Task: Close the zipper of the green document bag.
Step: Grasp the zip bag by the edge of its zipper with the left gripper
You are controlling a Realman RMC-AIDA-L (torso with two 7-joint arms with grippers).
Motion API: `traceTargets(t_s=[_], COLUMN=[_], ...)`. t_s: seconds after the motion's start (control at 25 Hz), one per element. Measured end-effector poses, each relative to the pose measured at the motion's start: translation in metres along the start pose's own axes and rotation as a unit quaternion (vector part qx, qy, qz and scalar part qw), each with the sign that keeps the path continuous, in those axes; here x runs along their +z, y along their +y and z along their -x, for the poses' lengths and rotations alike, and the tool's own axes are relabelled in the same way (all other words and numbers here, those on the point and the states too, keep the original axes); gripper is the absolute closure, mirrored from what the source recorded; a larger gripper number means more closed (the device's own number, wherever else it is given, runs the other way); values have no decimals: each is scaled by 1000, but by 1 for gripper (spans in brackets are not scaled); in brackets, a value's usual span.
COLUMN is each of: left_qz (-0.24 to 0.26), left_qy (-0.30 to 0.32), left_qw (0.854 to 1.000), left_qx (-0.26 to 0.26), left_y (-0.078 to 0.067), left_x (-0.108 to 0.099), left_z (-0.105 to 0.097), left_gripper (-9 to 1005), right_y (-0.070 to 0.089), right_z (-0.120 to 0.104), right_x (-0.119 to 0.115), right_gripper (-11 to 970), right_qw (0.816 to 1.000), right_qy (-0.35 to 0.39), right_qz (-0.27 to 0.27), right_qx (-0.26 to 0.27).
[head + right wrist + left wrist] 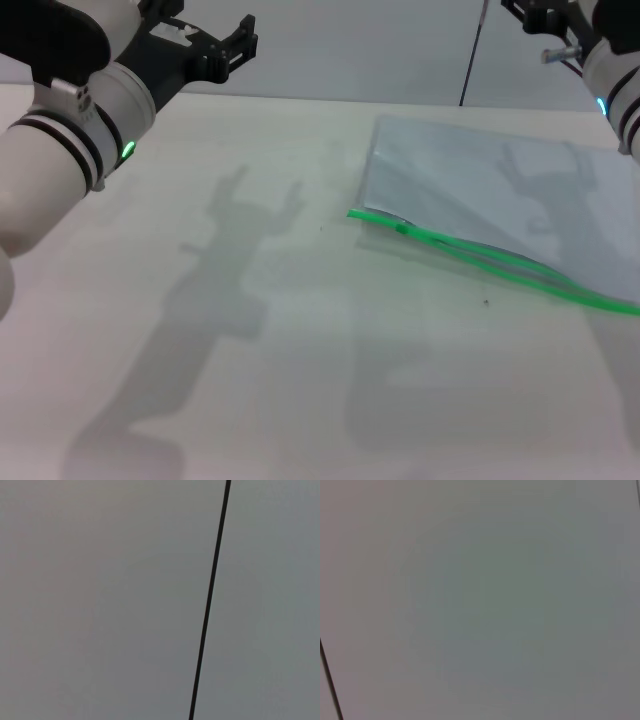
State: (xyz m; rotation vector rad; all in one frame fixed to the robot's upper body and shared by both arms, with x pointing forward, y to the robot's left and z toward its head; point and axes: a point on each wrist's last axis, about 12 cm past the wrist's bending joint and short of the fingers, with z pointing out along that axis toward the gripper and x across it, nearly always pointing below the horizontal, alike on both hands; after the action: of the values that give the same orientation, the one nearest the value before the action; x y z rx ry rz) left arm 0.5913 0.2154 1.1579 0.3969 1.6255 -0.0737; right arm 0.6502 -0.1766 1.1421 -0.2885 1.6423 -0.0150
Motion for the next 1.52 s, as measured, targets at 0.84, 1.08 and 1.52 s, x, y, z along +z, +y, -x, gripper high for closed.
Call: traceTargets(t_s=[0.84, 1.08, 1.52], left_qz=[-4, -68, -173], left_qy=[5, 53, 116], left_qw=[1000, 996, 959], left_qx=[2, 39, 194], left_y=[0, -13, -37], left_x=[1, 12, 19], left_z=[0, 3, 11], left_gripper=[140, 139, 139], right_y=[0, -1, -3], right_z=[-2, -4, -8], right_x=[4, 4, 5], right_gripper=[80, 80, 81], right_qw=[1000, 1000, 1000], right_qy=[6, 9, 16], right_qz=[0, -2, -5], right_qx=[-6, -5, -9])
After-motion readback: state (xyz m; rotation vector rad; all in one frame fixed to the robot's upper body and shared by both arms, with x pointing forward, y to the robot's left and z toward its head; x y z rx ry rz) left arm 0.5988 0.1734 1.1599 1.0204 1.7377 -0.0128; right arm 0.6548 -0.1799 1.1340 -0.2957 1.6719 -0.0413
